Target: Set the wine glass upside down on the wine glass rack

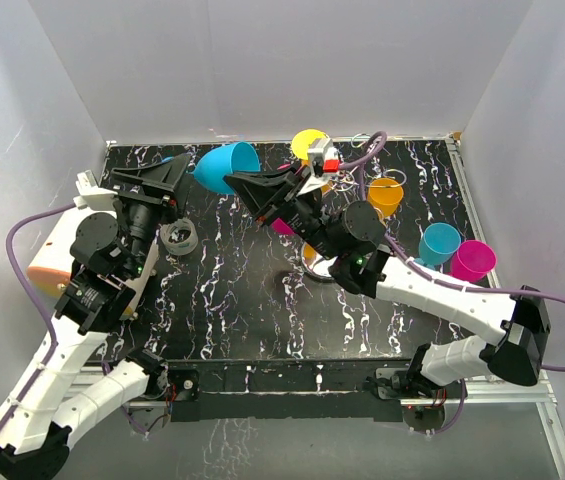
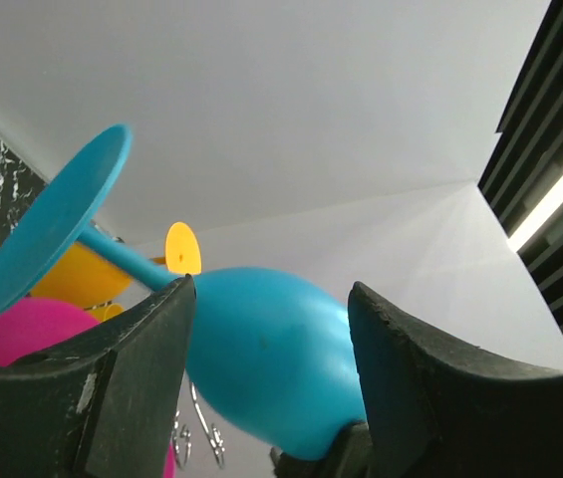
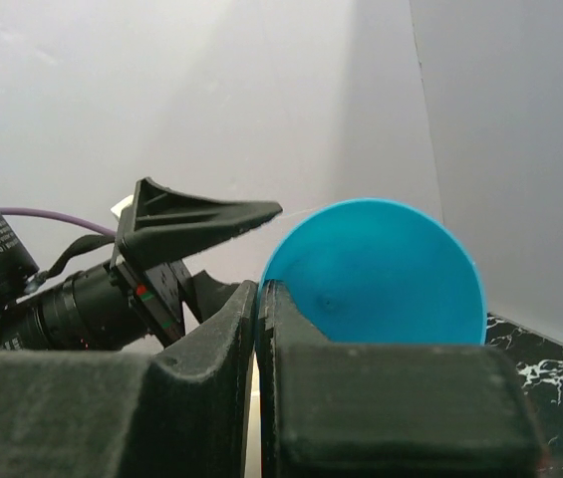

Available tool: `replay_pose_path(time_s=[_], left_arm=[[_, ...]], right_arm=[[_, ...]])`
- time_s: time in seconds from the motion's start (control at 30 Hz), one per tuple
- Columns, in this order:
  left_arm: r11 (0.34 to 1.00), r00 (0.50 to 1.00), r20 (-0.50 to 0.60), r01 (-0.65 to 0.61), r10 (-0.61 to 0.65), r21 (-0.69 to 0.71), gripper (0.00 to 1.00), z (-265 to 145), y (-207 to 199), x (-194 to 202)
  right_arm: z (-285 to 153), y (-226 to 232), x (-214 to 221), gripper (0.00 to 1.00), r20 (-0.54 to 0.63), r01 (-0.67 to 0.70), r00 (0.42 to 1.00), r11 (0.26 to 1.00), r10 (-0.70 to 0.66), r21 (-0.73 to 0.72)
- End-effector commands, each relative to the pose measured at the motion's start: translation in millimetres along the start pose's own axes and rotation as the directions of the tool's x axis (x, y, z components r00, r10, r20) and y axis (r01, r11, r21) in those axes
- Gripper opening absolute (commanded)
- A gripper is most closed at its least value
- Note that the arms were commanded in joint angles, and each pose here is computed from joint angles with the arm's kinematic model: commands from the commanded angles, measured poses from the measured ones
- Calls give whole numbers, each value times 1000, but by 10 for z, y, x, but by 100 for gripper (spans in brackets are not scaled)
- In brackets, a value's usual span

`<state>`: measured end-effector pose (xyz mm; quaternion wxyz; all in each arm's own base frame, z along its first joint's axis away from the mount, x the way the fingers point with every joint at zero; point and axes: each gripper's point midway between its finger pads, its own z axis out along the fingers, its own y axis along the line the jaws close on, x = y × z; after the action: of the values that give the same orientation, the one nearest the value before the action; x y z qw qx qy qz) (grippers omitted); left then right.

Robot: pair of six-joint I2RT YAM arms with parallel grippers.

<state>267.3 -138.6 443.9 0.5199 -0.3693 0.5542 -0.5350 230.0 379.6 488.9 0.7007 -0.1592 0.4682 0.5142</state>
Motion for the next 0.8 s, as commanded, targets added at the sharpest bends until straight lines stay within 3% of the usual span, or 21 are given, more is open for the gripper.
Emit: replay_pose_path(time_s=[0.0,0.27,0.5,0.77], left_arm=[[994,996,68,50,-57,96,59,17,-257,-148],[995,995,75,56,-62,84,55,35,-241,-156],[995,995,73,64,-70,78,59,32,-217,-151],[994,995,62,75,-80,74,60,64,-211,-119]], right_arm=[[-85,223,-476,0,138,-60,988,995,71,-81],[-198,273,-618,0,176,-60,981,993,77,-104],[-117,122,-615,0,207,-32,978,999,36,-27],[-70,195,-676,0,250,-66,965,995,82,-72]])
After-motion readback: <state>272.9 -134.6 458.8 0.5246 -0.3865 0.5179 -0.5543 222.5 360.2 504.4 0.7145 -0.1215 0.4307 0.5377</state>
